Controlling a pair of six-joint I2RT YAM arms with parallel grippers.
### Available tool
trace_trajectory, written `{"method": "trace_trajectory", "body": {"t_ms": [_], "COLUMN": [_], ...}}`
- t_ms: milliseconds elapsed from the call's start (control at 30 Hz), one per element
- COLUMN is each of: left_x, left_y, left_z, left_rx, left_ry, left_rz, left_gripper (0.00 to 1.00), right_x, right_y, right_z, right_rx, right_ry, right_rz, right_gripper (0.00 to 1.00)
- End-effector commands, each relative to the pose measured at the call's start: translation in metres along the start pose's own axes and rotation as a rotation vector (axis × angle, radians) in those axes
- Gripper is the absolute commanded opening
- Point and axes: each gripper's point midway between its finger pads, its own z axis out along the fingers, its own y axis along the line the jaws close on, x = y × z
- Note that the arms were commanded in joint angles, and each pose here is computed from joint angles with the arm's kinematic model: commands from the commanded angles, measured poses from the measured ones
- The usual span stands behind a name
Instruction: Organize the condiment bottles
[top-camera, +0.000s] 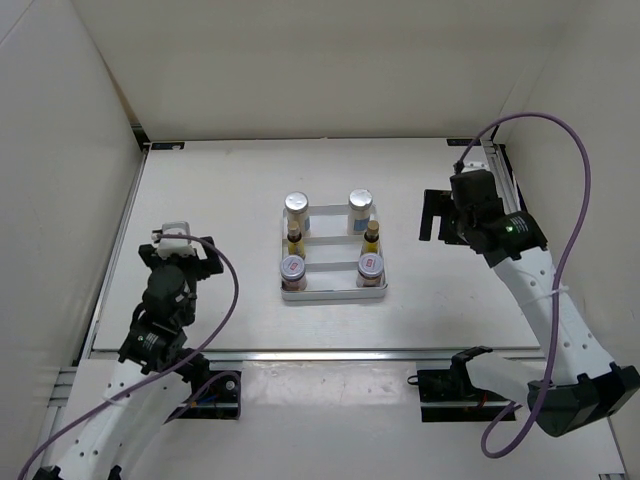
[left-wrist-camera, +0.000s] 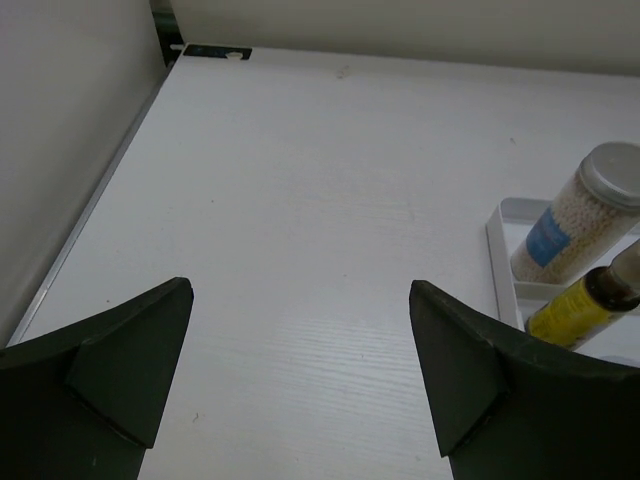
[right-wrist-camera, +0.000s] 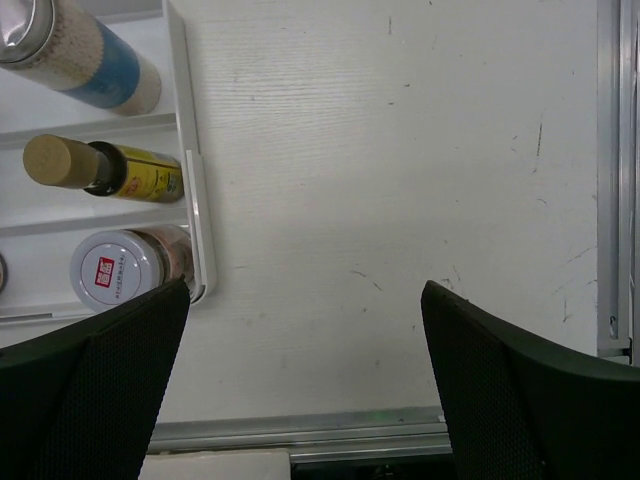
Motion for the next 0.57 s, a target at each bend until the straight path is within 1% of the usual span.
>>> {"method": "trace_trajectory", "body": {"t_ms": [0, 33, 200, 267, 300, 400, 433, 467, 500, 533], "left_x": [-0.023, -0.016, -0.008, 0.005, 0.013, 0.027, 0.023, 0.029, 0.022, 0.018], "left_y": [0.005, 0.004, 0.008, 0.01, 0.009, 0.01, 0.011, 0.01, 0.01, 0.011], "left_z": [-0.002, 0.0, 0.006, 0.012, 0.016, 0.023, 0.025, 0.027, 0.029, 0.031], "left_rx": [-0.018, -0.02, -0.065, -0.089, -0.09, -0.115, -0.125, -0.135, -0.146, -0.163], "left_ry": [-0.111, -0.094, -0.048, -0.017, -0.005, 0.045, 0.04, 0.061, 0.044, 0.028], "left_rz": [-0.073, -0.043, -0.015, 0.019, 0.062, 0.108, 0.105, 0.112, 0.084, 0.058], "left_gripper": [1.0, 1.0, 1.0, 1.0, 1.0, 1.0, 1.0, 1.0, 1.0, 1.0], "right_x": [-0.005, -0.002, -0.003, -0.003, -0.005, -0.003, 0.0, -0.003, 0.002, -0.001], "right_y": [-0.007, -0.007, -0.007, -0.008, -0.01, -0.013, -0.014, -0.015, -0.015, -0.013], "right_z": [-0.002, 0.0, -0.002, -0.002, -0.005, -0.008, -0.009, -0.013, -0.009, -0.013], "right_rx": [0.036, 0.039, 0.037, 0.046, 0.051, 0.057, 0.057, 0.049, 0.055, 0.036], "right_ry": [-0.063, -0.055, -0.063, -0.066, -0.077, -0.09, -0.09, -0.112, -0.097, -0.117], "right_rz": [0.065, 0.073, 0.103, 0.104, 0.106, 0.11, 0.11, 0.117, 0.112, 0.119], "right_gripper": [1.0, 1.0, 1.0, 1.0, 1.0, 1.0, 1.0, 1.0, 1.0, 1.0]}}
